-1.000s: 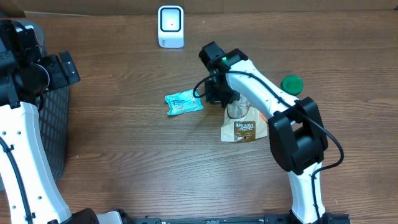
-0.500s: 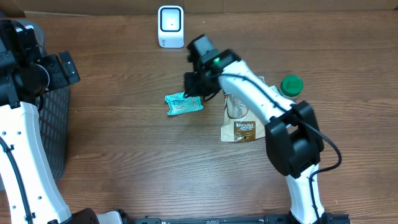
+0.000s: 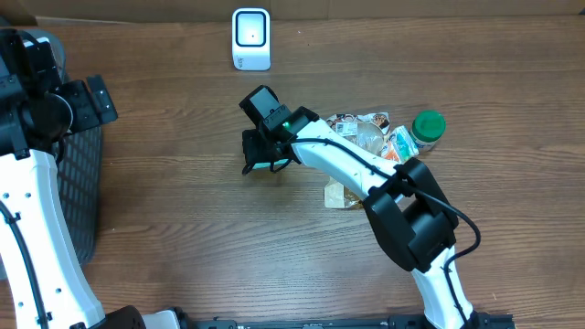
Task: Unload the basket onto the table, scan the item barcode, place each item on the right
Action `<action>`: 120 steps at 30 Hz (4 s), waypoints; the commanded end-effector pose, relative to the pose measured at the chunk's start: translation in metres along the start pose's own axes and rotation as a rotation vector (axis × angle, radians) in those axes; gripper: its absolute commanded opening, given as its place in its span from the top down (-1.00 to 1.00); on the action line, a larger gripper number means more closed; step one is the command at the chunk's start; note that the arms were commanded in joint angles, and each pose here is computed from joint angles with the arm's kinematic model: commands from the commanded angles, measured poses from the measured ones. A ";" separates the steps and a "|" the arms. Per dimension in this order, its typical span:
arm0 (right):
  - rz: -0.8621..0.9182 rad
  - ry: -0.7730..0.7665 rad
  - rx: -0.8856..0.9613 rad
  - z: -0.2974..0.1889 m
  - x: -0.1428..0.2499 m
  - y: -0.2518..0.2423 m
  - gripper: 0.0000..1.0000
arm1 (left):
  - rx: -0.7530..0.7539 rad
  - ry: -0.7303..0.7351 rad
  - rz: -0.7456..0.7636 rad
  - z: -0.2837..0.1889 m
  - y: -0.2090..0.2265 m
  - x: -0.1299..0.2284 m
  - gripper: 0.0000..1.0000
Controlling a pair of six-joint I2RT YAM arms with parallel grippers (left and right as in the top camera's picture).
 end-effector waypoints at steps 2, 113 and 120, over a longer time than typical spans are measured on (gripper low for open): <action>0.029 0.048 0.055 0.032 0.009 -0.015 0.92 | -0.002 -0.020 0.022 -0.005 0.000 -0.004 -0.99; -0.119 0.162 -0.122 -0.044 -0.060 -0.101 -0.06 | -0.002 -0.020 0.022 -0.005 0.000 -0.004 -0.99; -0.119 0.162 -0.126 -0.044 -0.061 -0.101 -0.06 | -0.002 -0.020 0.022 -0.005 0.000 -0.004 -0.99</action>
Point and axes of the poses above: each gripper's point midway between its finger pads, its own z axis out along the fingers, its own y axis along the line the jaws close on, x = y × z, the point moved 10 cm from there along -z, back along the fingers, and after that the axes turned 5 degrees about z, right-handed, at the moved point
